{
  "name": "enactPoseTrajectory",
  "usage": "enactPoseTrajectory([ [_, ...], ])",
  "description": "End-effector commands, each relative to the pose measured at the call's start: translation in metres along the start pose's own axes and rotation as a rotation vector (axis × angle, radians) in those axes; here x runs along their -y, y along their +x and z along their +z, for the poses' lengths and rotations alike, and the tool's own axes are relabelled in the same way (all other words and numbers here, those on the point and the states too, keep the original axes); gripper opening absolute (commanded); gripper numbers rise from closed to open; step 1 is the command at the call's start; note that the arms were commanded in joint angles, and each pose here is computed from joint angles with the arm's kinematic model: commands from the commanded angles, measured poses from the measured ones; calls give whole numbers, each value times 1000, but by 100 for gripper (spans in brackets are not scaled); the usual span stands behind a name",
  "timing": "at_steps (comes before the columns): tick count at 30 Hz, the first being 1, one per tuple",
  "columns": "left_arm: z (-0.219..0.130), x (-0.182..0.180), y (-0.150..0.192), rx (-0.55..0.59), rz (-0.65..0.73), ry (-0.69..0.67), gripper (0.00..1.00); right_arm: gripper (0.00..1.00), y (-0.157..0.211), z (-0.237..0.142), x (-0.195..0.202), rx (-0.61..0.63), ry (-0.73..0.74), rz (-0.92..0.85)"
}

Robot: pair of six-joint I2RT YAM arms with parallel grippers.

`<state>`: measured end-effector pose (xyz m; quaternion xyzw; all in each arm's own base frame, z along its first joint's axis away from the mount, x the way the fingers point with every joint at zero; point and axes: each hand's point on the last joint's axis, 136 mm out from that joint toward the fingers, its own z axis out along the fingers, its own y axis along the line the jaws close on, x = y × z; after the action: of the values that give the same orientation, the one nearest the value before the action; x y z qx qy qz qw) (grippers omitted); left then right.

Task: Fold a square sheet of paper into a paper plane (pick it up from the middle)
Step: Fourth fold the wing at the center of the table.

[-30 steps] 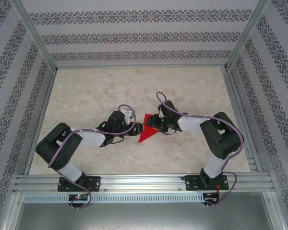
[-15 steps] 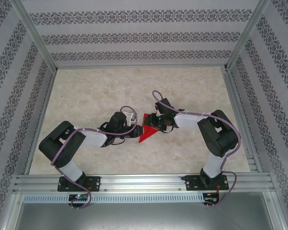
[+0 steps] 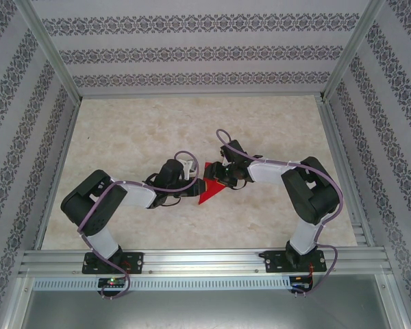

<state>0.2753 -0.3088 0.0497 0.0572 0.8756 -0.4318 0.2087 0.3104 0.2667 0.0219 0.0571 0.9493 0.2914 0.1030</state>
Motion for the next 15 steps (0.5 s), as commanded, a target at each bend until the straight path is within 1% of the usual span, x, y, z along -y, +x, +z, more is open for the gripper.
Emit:
enactPoseTrajectory([
  [1,3,-3,-3,-1,14,-42,12,60,34,19,57,-93,181,29],
  [7,3,-11,2,-21,16,-78,11,64,27,14,42,-79,98,12],
  [15,5,-17,3,-31,18,-108,10,64,22,7,36,-43,20,-3],
])
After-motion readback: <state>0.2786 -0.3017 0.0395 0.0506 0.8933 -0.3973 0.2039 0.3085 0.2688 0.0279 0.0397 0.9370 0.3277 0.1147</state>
